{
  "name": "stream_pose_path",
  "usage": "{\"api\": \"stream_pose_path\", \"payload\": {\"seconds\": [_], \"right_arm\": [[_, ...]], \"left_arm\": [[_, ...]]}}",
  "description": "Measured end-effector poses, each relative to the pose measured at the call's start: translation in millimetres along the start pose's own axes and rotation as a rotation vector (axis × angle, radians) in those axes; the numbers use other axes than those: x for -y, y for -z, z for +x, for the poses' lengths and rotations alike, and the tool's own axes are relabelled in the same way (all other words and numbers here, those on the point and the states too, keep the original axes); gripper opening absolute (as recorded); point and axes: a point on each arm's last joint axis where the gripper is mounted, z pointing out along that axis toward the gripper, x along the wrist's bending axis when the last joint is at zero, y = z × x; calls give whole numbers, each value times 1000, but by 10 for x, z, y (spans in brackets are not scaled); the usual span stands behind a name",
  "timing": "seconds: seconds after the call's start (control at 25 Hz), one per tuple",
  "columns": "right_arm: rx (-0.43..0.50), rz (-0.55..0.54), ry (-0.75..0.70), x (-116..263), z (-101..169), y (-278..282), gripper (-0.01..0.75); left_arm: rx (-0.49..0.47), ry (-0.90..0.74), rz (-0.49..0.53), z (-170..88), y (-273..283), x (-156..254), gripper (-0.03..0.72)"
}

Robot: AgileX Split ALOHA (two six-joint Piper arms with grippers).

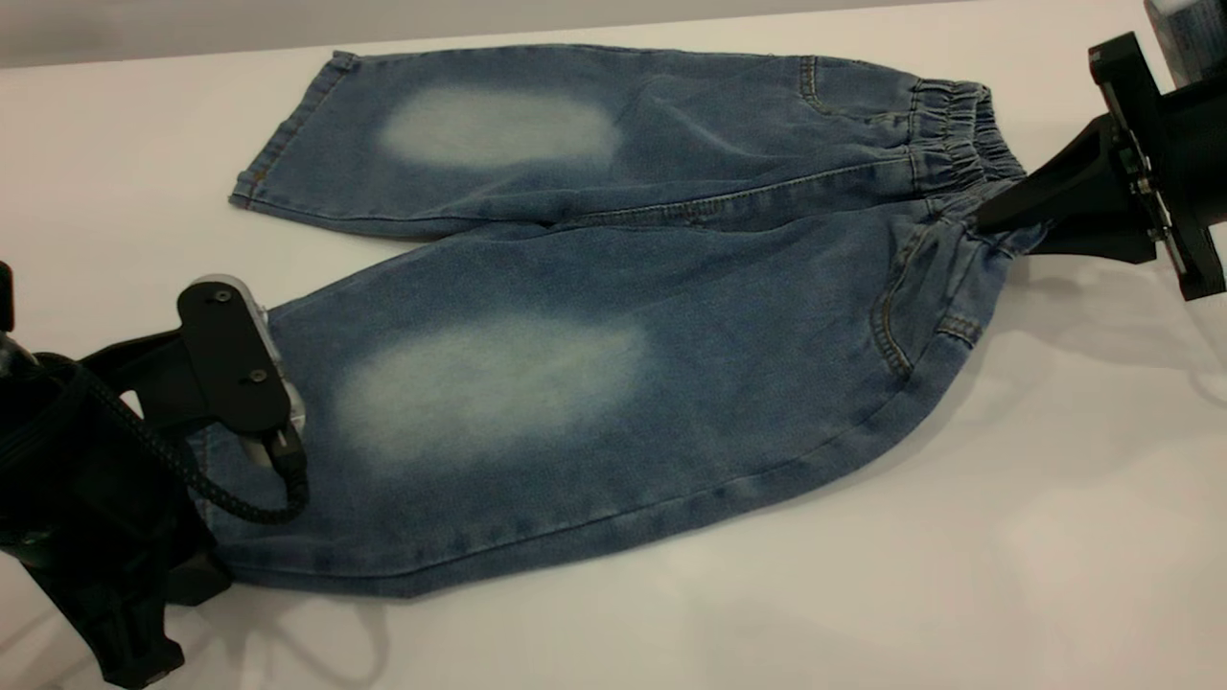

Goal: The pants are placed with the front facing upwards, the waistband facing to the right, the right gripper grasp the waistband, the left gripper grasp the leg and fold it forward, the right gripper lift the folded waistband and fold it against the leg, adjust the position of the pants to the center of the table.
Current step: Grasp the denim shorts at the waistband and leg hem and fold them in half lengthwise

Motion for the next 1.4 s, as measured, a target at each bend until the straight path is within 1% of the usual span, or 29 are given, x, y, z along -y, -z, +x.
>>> {"api": "stream_pose_path", "payload": {"seconds": [0.12,0.2,0.32,0.48,0.6,0.8,0.96,1.16,1.4], "right_arm": [[-19,10,1,9,17,0,59],[-20,11,-9,19,19,2,59],[0,-4,-16,65,35,35,45],[62,-43,14,139,89,129,39],[67,-52,20,219,158,193,39],[57,-89,23,367,254,281,39],[61,-103,4,556,233,306,39],[70,-70,7,869,176,320,39],[34,-36,19,1212,225,380,39]], "left_arm": [[-3,3,-22,7,70,-22,78],[21,4,-38,-15,152,-35,76],[-54,6,-114,56,305,-103,76],[-112,9,-195,109,505,-160,76],[-155,10,-249,140,637,-193,76],[-186,7,-308,149,801,-215,76],[-208,6,-349,154,917,-224,76],[-264,4,-423,169,1107,-234,76],[-315,1,-510,156,1350,-215,76]]}}
